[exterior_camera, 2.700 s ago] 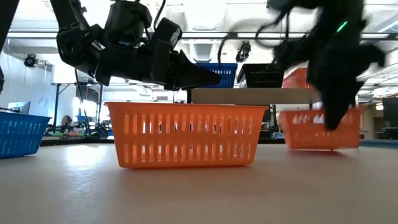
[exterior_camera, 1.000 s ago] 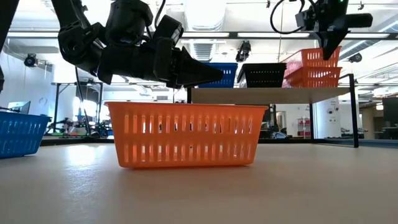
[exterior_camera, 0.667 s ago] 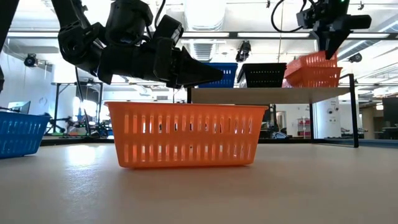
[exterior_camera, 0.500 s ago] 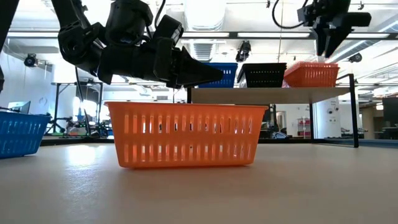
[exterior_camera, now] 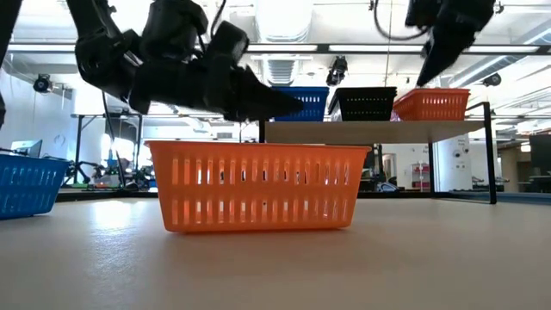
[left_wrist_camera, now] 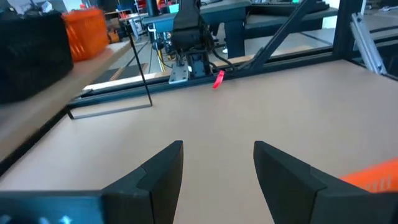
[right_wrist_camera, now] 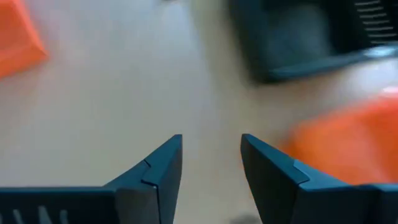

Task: Stack baskets on shelf by color
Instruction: Stack the blue bin on top of the blue bins on the shelf

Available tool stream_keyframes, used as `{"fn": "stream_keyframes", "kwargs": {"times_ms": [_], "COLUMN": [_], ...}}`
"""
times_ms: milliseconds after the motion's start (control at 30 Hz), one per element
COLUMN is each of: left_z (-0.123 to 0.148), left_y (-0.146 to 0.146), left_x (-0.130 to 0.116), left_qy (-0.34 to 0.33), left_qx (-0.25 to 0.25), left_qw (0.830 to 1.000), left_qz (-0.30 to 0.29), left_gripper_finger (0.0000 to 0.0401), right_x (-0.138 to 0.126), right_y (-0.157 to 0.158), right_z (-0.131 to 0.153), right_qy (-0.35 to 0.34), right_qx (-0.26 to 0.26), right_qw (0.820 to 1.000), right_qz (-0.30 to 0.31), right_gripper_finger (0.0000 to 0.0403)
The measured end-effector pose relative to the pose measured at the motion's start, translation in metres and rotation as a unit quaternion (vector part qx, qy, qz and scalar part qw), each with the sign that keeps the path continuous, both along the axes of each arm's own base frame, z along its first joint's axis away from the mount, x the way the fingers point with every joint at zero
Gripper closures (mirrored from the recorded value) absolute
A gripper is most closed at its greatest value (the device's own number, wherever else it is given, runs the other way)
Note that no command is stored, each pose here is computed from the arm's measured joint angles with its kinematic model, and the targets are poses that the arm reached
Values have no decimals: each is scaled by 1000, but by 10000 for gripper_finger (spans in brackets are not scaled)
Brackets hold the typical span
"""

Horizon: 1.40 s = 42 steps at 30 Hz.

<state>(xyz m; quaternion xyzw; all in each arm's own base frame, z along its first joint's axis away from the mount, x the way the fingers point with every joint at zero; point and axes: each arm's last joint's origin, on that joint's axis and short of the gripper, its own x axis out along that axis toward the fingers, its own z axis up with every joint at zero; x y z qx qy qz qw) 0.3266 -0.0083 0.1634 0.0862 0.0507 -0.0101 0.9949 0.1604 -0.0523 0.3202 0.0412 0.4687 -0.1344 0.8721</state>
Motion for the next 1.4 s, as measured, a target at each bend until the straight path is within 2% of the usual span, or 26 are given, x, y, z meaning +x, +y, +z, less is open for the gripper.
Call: {"fn": "stream_keyframes", "kwargs": {"times_ms": [133,267,400,567,700,767,867,900,967,1033,1100,1167,1300,1400], "left_z": [17,31,37,36,51,63,84,89,98,102,101,96,85,74], "left_y": [0,1,1,-10,-33,-43,-56,-60,-65,-67,-68,-72,-83,-90], "left_x": [-14,-35,-59,-89,-107,-113,-121,-122,-126,-130,-133,-135,-134,-129], "left_qy": [28,121,208,346,420,453,487,497,519,526,511,497,476,459], "left_qx": [12,25,15,23,37,23,-19,-44,-117,-208,-296,-356,-405,-431], "left_qw": [1000,992,978,938,905,890,873,866,840,799,752,712,677,659], "left_qz": [-1,-5,-2,-22,-60,-37,20,43,111,204,293,345,389,411], "left_gripper_finger": [221,221,221,221,221,221,221,221,221,221,221,221,221,221], "right_x": [22,46,61,70,78,84,94,97,102,106,108,109,105,99], "right_y": [27,60,88,107,110,111,114,114,115,117,117,118,122,130], "right_z": [-44,-78,-104,-134,-156,-163,-173,-177,-182,-187,-191,-192,-192,-193], "right_qy": [-47,-125,-200,-211,-219,-230,-245,-249,-257,-257,-248,-247,-246,-250], "right_qx": [24,37,23,-16,-61,-73,-91,-99,-110,-119,-133,-139,-144,-129], "right_qw": [998,986,973,972,972,969,963,961,958,957,958,958,958,958], "right_qz": [43,100,113,102,64,49,60,62,63,66,57,48,43,50], "right_gripper_finger": [260,272,280,282,283,287,295,298,305,313,323,332,349,358]}}
